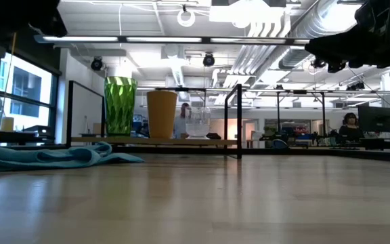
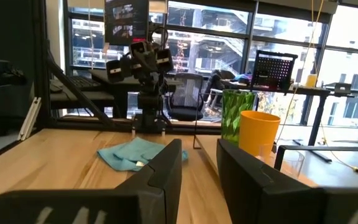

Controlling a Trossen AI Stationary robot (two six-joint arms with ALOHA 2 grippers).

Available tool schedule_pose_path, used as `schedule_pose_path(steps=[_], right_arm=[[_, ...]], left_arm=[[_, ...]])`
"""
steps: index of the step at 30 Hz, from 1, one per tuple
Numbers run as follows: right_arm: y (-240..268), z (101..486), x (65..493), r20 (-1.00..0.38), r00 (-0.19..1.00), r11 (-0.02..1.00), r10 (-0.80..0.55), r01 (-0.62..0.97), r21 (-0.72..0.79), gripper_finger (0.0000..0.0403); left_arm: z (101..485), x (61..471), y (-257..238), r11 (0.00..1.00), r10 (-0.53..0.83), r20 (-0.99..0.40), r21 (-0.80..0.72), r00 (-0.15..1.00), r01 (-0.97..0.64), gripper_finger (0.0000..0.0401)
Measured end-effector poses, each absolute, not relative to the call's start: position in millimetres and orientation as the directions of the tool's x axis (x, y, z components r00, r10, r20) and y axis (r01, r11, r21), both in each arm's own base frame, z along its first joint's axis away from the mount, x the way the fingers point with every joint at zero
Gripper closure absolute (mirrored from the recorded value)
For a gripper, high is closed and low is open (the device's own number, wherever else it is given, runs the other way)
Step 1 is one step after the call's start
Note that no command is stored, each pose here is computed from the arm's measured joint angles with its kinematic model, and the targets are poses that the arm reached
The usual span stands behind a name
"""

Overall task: Stack small to large cups/mugs on shelf
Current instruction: Return to Home Position

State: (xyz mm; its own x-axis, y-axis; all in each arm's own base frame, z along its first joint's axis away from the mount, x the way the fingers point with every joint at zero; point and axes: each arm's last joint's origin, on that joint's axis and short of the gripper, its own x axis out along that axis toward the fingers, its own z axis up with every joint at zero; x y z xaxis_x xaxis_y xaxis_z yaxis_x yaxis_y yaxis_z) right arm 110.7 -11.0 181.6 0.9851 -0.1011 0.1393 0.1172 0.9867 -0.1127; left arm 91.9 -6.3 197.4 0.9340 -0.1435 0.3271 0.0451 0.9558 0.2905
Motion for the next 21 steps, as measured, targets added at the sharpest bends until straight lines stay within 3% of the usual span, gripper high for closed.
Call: schedule_pose_path(steps=[11, 21], right_arm=[[-11, 180, 111, 0.125, 0.987, 0.987, -0.102, 0.116, -0.111, 0.0311], [-11, 179, 111, 0.112, 0.988, 0.987, -0.101, 0.114, -0.111, 0.0311]], left_arm=[[185, 96, -4, 0.975, -0.065, 0.198, 0.22, 0.978, 0.02, 0.0272], [180, 97, -3, 0.969, -0.024, 0.144, 0.245, 0.989, -0.012, 0.0272]])
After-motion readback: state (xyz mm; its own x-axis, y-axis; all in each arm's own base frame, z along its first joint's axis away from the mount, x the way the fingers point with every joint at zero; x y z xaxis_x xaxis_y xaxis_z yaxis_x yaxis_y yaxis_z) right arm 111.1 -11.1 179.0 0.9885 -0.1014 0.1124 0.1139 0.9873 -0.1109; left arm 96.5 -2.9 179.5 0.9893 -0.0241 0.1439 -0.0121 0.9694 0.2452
